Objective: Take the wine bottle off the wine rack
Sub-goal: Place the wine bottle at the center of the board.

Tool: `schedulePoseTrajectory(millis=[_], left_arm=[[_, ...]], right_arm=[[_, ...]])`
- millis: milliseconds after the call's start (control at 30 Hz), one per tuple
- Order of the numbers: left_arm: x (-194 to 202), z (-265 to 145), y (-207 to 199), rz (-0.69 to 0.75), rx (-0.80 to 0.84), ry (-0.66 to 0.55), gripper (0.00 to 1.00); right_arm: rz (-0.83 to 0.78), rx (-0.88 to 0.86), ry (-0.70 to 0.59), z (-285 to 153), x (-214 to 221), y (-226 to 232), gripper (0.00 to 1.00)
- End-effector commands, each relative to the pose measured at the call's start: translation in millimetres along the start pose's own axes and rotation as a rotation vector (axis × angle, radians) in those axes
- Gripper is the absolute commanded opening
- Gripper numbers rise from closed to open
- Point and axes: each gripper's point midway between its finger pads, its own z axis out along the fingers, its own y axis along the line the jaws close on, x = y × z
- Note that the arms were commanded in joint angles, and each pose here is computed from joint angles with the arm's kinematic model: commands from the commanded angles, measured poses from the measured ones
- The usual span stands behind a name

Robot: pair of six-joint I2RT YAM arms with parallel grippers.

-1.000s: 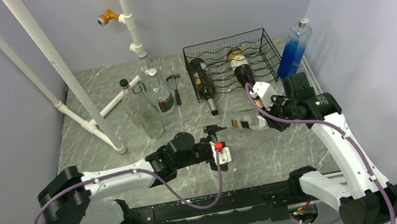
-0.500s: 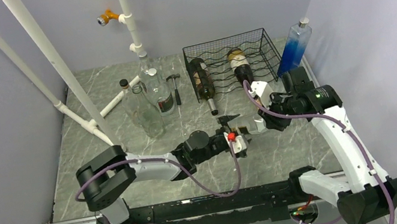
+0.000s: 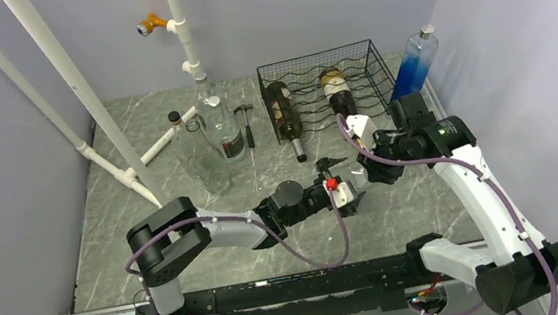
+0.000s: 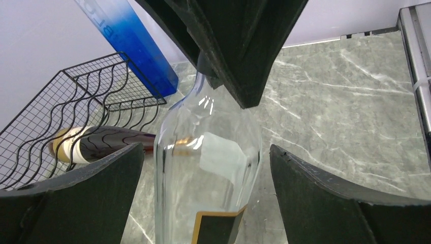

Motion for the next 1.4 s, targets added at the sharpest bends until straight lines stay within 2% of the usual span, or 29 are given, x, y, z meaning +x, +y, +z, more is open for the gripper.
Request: schedulePoseTrajectory(millis=[0,367,667,800,867,933,967,1067,1267,1367], left_arm=[[-21,13,4,-0.041,-0.017,-0.063,0.97],[-4,15,7,-0.031,-0.042,0.017,0.83],[9,15,11,-0.015,-0.068,0.069,0.82],[8,15,10,-0.015,-0.060,0.077,0.63],[4,14,9,-0.019,-0.051,0.068,0.39],[0,12,10,-0.036,-0.051,0.059,0.07],[-1,11,10,-0.049,-0.054,0.058,0.00],[-6,5,8,-0.089,-0.050,0.035,0.00],[-17,-6,9,-0.153,-0.070,-0.024,0.00],[-23,-10,11,-0.174,-0.077,-0.043,0.00]], right_arm=[[-0.068,0.013,-0.126,-14,-38,-2,0.00],[-0.084,0.002,-0.131,-9,-49,2,0.00],[-0.093,-0.004,-0.136,-9,-54,4,0.01],[-0.088,-0.014,-0.140,-7,-54,5,0.08],[-0.085,-0.019,-0.144,-5,-54,6,0.14],[-0.082,-0.030,-0.148,-4,-54,8,0.21],[-0.081,-0.035,-0.152,-3,-54,9,0.24],[-0.072,-0.058,-0.172,-2,-57,14,0.37],[-0.062,-0.091,-0.221,-8,-65,21,0.77],[-0.052,-0.099,-0.257,-14,-73,21,0.87]])
